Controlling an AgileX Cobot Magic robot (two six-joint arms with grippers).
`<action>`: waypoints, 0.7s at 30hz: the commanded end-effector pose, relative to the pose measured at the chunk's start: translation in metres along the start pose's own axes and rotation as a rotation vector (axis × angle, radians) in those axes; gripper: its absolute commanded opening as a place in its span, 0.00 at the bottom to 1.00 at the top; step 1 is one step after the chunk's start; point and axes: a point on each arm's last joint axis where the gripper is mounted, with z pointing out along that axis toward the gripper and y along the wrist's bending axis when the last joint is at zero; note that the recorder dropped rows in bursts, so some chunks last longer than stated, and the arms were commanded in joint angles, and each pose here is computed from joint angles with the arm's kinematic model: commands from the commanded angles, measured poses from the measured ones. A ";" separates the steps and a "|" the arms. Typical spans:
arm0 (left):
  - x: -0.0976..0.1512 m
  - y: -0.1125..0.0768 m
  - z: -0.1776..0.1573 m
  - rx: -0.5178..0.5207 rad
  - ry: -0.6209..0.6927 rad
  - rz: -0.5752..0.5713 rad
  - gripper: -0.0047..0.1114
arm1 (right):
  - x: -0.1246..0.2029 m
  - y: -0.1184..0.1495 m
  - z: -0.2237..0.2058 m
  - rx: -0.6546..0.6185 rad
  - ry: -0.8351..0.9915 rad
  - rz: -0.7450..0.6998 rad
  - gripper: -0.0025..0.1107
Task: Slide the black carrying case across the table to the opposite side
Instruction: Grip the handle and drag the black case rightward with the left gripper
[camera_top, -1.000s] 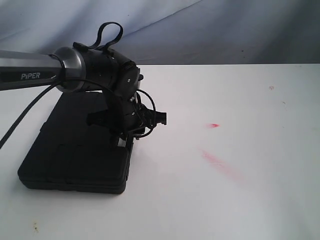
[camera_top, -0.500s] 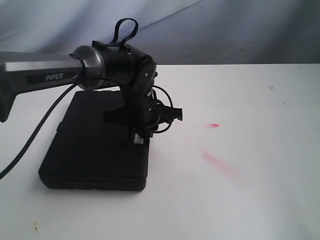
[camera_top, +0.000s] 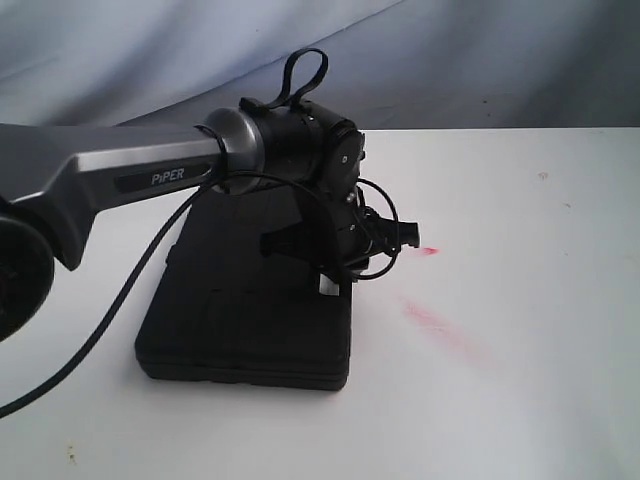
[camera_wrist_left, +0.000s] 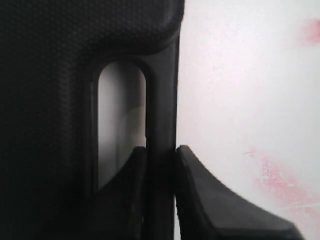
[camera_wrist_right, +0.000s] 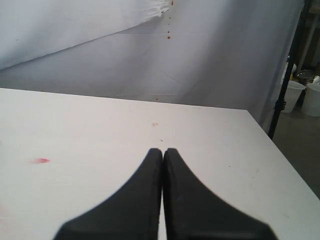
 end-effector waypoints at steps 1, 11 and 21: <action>0.001 -0.020 -0.003 0.071 -0.007 -0.022 0.04 | 0.001 0.000 0.000 0.009 -0.002 -0.017 0.02; -0.004 -0.031 0.000 0.079 0.012 -0.023 0.04 | 0.001 0.000 0.000 0.009 -0.002 -0.017 0.02; -0.006 -0.029 0.000 0.060 -0.003 -0.008 0.05 | 0.001 0.000 0.000 0.009 -0.002 -0.017 0.02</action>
